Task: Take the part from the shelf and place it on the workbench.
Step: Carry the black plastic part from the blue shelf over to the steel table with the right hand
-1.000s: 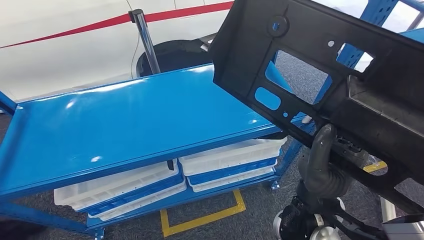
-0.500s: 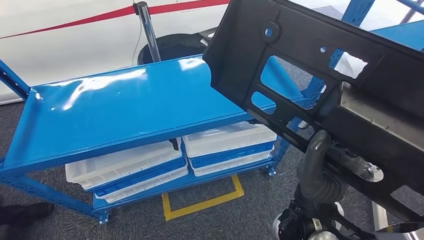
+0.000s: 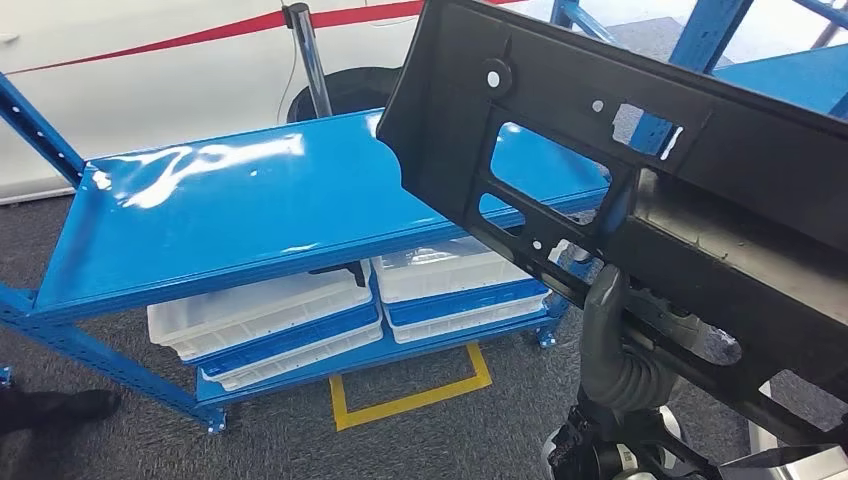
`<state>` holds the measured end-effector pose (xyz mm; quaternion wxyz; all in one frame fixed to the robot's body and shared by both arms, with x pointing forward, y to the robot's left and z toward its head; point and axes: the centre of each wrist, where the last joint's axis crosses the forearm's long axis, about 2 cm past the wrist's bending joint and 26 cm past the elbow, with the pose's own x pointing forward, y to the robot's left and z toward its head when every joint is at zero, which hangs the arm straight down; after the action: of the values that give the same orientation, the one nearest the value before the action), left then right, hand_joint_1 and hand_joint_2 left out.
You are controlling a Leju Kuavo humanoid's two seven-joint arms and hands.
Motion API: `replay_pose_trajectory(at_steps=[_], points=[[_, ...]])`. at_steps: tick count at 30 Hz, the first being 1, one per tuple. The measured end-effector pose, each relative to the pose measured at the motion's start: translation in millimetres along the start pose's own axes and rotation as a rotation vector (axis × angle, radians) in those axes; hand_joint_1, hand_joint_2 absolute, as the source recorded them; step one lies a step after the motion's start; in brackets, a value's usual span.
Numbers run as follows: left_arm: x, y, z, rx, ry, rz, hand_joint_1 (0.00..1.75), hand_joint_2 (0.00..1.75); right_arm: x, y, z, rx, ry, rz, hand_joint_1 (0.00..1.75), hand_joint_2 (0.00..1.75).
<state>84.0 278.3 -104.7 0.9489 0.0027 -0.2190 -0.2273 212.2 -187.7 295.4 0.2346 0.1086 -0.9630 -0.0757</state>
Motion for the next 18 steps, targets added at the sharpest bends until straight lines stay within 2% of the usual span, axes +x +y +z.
replay_pose_trajectory(at_steps=[18], points=[[-1.8,-1.5,0.6,0.056,0.03,0.031,0.0,1.75,1.2,-1.1,5.3,0.021,0.032,0.013,1.75,1.75]])
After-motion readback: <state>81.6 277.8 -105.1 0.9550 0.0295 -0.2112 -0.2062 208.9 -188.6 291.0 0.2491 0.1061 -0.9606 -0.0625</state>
